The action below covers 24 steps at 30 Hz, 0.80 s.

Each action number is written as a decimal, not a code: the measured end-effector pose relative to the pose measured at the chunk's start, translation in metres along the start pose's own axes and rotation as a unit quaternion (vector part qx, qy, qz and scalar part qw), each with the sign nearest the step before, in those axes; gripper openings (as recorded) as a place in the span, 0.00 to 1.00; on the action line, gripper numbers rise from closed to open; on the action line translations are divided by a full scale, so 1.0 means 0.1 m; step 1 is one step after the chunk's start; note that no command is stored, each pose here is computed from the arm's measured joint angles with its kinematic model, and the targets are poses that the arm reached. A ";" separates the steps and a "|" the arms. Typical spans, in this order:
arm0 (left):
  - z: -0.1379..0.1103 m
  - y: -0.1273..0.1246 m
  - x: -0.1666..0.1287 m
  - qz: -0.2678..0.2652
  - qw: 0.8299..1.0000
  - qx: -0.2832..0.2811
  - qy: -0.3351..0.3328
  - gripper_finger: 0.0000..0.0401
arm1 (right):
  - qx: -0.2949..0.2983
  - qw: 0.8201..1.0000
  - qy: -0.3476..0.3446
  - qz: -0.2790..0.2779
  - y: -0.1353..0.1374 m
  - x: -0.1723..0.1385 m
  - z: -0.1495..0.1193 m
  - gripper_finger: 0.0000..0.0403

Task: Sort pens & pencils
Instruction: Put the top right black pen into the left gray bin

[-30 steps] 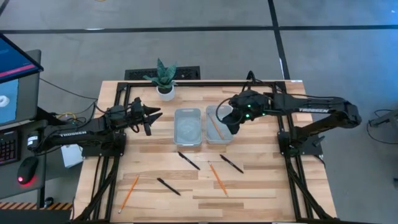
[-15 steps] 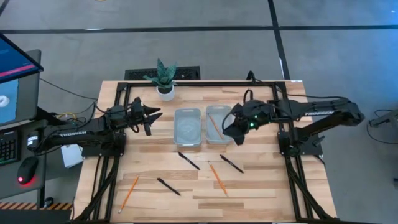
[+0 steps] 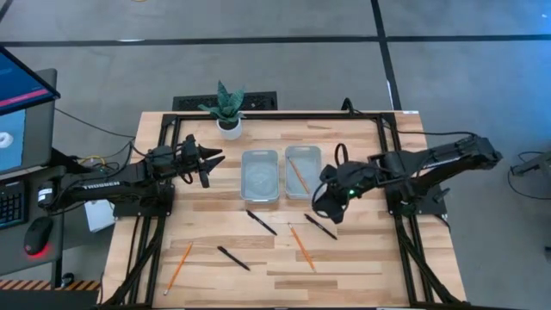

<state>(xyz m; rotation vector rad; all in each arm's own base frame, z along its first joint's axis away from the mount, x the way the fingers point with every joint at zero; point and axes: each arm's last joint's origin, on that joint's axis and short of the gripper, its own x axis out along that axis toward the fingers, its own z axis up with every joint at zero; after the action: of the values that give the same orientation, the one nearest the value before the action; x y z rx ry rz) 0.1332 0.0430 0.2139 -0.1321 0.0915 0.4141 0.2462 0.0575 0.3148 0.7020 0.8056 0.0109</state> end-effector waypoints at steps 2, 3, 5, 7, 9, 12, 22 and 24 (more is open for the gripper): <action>0.00 0.00 0.00 0.000 1.000 0.000 0.000 0.29 | 0.004 1.000 0.003 0.004 0.04 0.04 -0.01 0.38; 0.00 0.00 0.00 0.000 1.000 0.000 0.000 0.29 | 0.008 1.000 0.009 0.001 0.04 0.06 -0.02 0.41; 0.00 0.00 0.00 0.000 1.000 0.000 -0.001 0.29 | 0.008 0.999 0.040 -0.025 0.00 0.10 -0.10 0.48; 0.00 0.00 0.00 0.000 1.000 0.000 0.001 0.29 | 0.005 0.998 0.051 -0.032 0.02 0.15 -0.12 0.54; 0.00 0.00 0.00 0.000 1.000 0.000 0.000 0.29 | 0.007 0.994 0.089 -0.069 -0.04 0.20 -0.21 0.58; -0.01 0.00 0.00 0.000 1.000 0.001 0.005 0.29 | 0.002 0.989 0.119 -0.092 -0.05 0.32 -0.28 0.62; -0.07 0.00 0.03 0.001 0.999 0.004 0.036 0.29 | -0.053 0.968 0.191 -0.157 -0.06 0.75 -0.53 0.62; -0.09 0.01 0.03 0.002 0.999 0.005 0.043 0.29 | -0.053 0.963 0.198 -0.173 -0.09 0.86 -0.56 0.62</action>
<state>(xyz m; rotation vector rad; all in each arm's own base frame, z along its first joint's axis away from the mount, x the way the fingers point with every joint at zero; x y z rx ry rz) 0.1353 0.0434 0.2048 -0.1396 0.1795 0.4114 0.2672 0.1049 0.2261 0.4548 1.2962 -0.1235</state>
